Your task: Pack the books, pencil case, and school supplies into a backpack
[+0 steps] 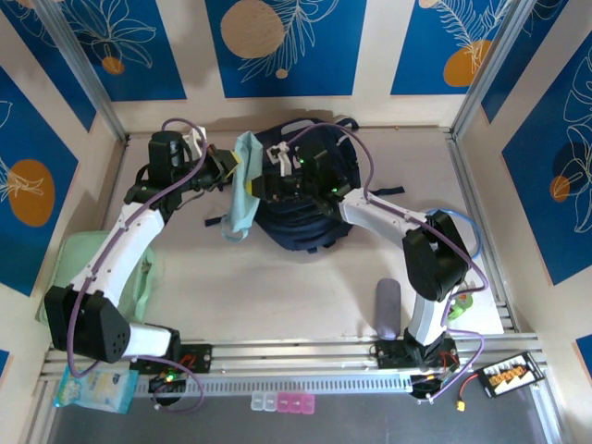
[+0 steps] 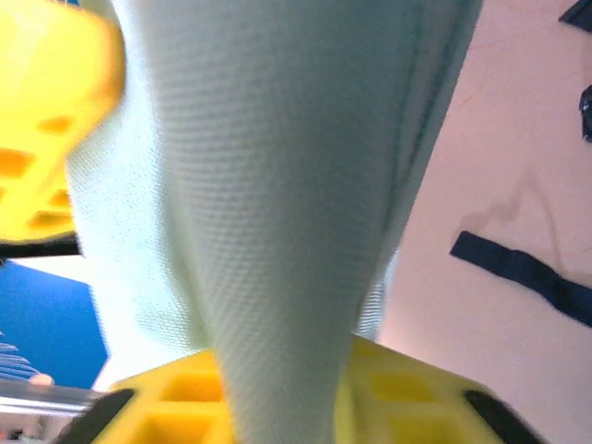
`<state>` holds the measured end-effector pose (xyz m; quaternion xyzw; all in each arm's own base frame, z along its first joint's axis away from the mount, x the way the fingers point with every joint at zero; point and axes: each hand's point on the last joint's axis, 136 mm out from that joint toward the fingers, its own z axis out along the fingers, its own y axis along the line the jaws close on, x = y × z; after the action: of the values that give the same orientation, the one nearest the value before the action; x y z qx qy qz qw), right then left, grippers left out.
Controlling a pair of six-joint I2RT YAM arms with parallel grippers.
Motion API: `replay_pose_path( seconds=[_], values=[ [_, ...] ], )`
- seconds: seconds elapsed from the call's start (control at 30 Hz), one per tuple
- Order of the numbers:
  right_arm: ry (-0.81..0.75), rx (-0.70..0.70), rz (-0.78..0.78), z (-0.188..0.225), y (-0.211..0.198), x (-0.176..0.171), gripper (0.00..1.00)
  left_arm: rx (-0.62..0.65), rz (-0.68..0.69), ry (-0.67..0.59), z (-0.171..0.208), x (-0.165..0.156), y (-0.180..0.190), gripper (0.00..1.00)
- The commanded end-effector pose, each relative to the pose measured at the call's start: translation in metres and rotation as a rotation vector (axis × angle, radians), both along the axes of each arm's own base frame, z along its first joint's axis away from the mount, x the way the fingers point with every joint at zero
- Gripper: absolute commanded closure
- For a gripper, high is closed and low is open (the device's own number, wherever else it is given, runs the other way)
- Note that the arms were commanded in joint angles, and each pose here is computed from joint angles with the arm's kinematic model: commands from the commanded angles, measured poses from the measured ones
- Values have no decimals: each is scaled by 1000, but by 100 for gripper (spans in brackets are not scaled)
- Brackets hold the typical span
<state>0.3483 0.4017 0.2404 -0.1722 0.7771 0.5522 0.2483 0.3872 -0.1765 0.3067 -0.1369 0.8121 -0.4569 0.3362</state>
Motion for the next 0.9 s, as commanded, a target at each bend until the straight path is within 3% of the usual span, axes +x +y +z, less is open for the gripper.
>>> replay_pose_path(
  seconds=[0.0,0.1,0.27,0.4,0.5,0.63,0.87],
  values=[
    [-49,66,-10,27,-9,-2,90,5,-2,-11,2,0,-1,92],
    [-60,51,-65,29,-26,1,95,70,9,-30,0,0,5,63],
    [-56,26,-200,35,-83,9,95,324,3,-91,-9,-4,19,34],
    [-47,-31,-389,40,-148,19,96,487,-73,-141,-22,-6,5,17],
    [21,-91,-555,36,-202,25,97,635,-137,-180,-36,-3,-14,13],
    [137,-127,-744,23,-267,24,97,798,-328,-277,-57,-3,-59,7],
    [279,-147,-923,-3,-330,12,97,1067,-729,-373,-111,-11,-119,6]
  ],
)
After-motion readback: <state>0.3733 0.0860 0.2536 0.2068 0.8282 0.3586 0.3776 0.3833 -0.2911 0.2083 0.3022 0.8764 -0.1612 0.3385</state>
